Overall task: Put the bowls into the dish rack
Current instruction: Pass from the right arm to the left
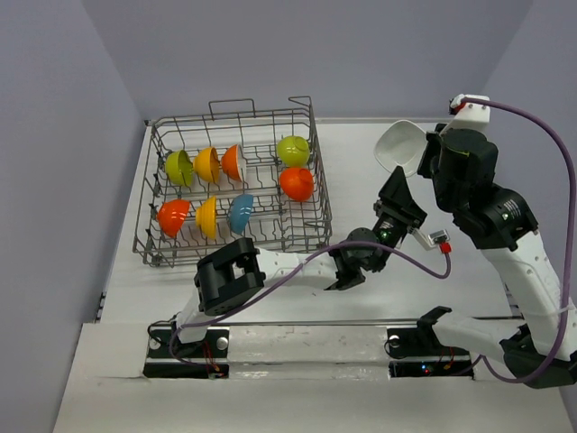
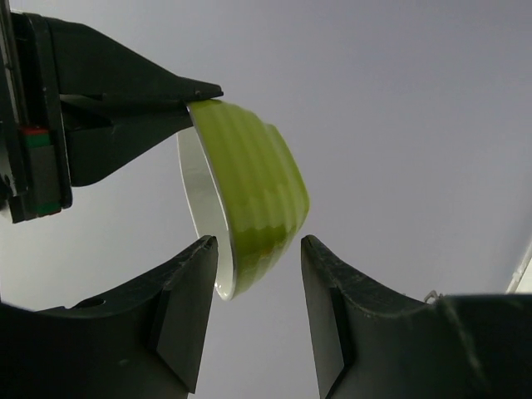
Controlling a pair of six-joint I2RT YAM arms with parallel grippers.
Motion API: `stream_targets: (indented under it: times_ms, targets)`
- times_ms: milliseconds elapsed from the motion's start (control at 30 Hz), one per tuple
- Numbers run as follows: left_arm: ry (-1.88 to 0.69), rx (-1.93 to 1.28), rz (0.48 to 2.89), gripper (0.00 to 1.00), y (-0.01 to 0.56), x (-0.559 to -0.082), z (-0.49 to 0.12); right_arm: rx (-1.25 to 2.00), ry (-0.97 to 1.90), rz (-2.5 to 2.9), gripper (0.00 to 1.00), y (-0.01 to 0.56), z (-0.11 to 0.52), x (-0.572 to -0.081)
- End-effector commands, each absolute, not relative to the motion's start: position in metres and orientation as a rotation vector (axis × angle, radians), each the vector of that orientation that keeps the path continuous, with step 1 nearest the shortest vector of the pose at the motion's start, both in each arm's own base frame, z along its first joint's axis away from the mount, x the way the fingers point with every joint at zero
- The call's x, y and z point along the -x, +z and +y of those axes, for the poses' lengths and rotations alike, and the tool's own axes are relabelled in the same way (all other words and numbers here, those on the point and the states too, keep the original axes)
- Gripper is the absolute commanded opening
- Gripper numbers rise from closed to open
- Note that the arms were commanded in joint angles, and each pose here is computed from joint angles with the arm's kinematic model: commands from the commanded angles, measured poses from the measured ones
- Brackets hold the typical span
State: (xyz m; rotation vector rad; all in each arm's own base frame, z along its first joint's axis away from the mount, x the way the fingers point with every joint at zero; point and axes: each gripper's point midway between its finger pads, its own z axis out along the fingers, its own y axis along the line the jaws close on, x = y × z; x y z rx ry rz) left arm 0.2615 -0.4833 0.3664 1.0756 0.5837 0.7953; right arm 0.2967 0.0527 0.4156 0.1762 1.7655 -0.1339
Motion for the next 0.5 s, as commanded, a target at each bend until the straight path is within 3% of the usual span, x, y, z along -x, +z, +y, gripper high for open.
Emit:
stream_targets:
  times_ms: [0, 467]
  targets:
    - [0.717, -0.953, 0.59, 0.57, 0.401, -0.259, -0.481, -0.211, -0.06, 1.674, 0.01, 0.44, 0.055, -0.295]
    - [0.692, -0.954, 0.624, 0.57, 0.408, -0.272, -0.495, -0.173, -0.075, 1.635, 0.01, 0.437, 0.057, -0.297]
